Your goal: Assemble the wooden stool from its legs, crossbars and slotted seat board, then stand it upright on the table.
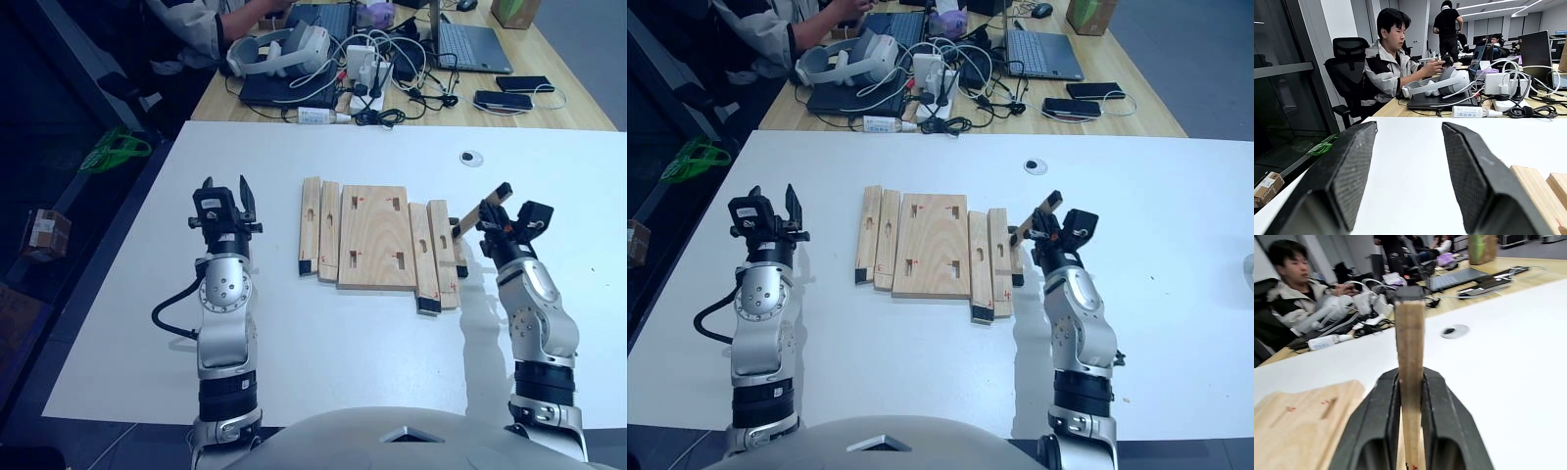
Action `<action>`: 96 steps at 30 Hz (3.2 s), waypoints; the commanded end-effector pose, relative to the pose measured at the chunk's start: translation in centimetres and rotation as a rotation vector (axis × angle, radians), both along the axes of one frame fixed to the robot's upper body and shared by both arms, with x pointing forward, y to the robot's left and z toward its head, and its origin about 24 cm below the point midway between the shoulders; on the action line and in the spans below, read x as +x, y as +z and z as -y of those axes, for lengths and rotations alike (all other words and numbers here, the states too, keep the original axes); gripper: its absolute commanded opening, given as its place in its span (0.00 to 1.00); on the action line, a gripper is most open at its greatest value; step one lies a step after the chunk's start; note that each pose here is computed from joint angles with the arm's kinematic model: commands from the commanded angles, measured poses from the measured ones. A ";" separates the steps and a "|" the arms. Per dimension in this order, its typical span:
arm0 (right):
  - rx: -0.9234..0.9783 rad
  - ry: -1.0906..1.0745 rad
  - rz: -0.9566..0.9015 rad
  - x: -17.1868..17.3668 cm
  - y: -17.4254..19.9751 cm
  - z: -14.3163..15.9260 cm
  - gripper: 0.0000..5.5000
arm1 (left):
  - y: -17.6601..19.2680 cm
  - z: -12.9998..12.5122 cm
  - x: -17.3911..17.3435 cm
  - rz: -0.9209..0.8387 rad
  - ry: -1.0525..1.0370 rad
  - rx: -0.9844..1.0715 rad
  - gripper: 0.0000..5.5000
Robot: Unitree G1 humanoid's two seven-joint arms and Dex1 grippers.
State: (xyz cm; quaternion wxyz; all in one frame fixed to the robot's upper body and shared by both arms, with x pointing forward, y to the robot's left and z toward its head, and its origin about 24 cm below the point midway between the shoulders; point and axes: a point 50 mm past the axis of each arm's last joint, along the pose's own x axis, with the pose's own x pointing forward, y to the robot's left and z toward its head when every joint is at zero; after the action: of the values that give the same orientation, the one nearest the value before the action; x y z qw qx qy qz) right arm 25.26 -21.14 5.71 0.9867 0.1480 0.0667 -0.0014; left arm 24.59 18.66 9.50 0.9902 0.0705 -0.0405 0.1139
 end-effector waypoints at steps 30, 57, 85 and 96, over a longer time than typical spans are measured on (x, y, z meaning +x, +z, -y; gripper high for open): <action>0.110 0.067 -0.027 -0.2 1.0 -2.6 0.07 | -1.3 1.5 -0.9 -0.054 0.021 -0.064 0.45; -0.236 0.237 -0.033 -3.3 -3.9 -2.2 0.07 | -0.9 1.3 -0.8 -0.038 0.018 -0.032 0.45; -0.237 0.277 0.011 -1.6 -2.4 -2.3 0.10 | -0.8 1.7 -0.6 -0.022 0.011 -0.023 0.45; -0.234 0.337 0.135 -1.4 0.0 -2.6 0.10 | -0.9 1.8 -0.7 -0.024 0.019 -0.030 0.45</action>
State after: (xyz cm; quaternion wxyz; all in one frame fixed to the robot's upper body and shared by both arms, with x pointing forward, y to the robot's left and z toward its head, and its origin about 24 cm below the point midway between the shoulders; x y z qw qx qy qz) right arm 23.68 -18.57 4.98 0.9869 0.0231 0.0352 0.1556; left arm 23.87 16.98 8.56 0.9909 0.0541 -0.0249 0.1206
